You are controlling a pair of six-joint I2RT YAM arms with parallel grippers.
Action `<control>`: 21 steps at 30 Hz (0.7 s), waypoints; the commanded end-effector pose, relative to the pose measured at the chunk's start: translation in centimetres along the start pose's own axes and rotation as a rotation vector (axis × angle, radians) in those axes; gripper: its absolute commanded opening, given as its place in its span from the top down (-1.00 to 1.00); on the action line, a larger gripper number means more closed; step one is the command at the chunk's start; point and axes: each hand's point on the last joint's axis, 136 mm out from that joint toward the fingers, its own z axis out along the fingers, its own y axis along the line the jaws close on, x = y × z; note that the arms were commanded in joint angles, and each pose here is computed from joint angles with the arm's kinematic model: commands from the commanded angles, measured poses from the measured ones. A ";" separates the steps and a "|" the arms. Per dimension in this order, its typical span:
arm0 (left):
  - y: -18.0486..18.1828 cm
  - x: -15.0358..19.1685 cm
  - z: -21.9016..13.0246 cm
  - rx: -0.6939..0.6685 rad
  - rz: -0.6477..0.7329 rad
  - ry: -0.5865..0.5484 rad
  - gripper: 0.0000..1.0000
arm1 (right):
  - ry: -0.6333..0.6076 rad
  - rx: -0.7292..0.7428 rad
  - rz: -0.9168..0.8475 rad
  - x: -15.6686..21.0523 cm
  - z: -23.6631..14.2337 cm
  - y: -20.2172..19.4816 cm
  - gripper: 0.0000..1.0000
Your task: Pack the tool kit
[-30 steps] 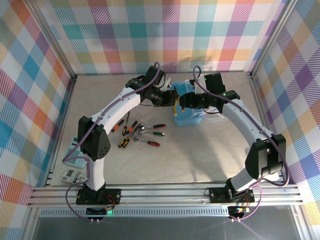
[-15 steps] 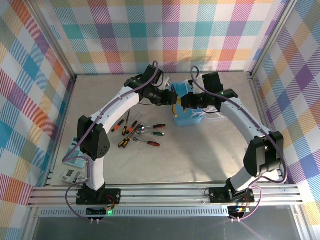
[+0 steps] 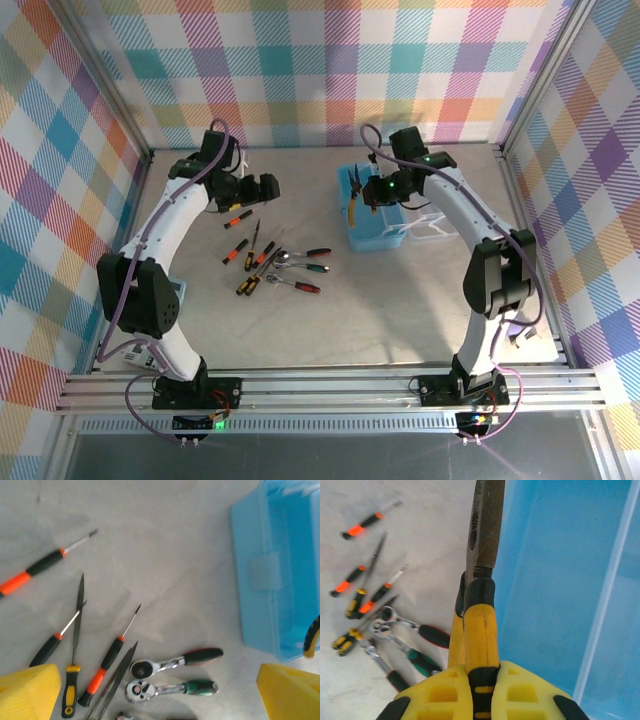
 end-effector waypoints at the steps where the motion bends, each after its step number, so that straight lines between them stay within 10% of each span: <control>1: 1.5 2.3 1.0 -0.054 0.002 0.058 -0.99 | 0.015 0.057 -0.028 -0.3 0.0 -1.2 1.00; 21: 3.5 3.8 2.6 -0.133 0.007 0.115 -0.99 | 0.044 0.110 0.029 -1.2 7.6 -2.4 0.92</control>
